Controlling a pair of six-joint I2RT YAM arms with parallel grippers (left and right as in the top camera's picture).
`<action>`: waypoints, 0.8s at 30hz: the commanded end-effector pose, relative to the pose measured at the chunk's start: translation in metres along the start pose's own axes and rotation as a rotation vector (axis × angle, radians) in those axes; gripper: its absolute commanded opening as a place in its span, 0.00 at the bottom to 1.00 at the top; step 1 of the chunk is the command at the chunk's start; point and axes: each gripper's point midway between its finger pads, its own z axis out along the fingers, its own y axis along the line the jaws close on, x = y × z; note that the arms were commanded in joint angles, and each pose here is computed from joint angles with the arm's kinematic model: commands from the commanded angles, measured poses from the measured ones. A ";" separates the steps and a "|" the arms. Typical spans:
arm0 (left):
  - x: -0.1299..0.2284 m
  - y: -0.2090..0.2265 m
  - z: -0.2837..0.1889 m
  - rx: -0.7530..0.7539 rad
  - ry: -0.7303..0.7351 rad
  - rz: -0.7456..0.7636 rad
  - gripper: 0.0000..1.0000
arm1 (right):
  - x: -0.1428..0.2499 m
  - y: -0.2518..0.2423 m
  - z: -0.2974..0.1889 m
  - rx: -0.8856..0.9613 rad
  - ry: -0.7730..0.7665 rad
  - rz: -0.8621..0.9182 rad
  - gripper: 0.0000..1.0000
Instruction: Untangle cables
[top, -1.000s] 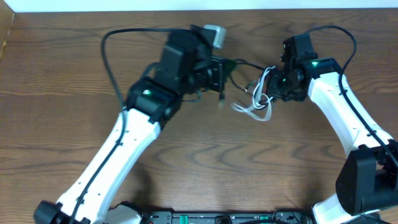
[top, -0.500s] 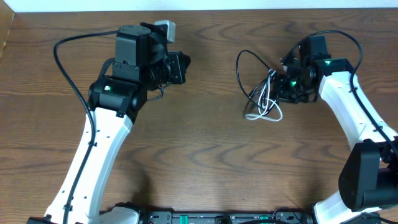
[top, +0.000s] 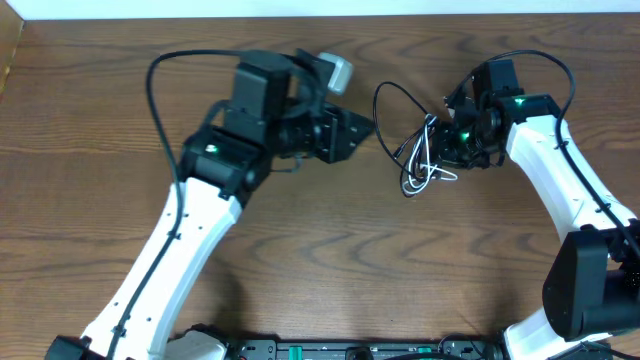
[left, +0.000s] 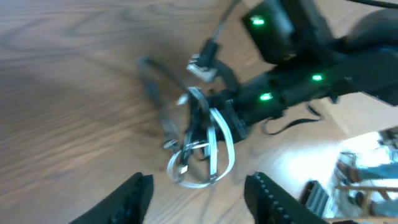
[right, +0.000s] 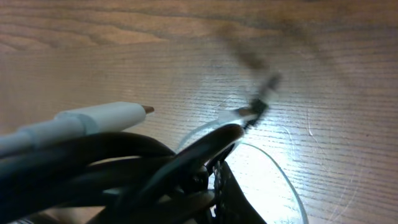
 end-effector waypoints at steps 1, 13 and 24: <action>0.001 -0.014 0.018 0.058 0.017 0.035 0.54 | 0.001 0.005 -0.003 -0.009 -0.005 0.003 0.01; 0.041 0.017 0.115 0.012 0.148 0.002 0.55 | 0.004 0.009 -0.001 -0.010 0.004 -0.009 0.02; 0.079 0.050 0.153 -0.022 0.254 -0.056 0.47 | 0.005 0.010 -0.001 -0.015 0.008 -0.021 0.01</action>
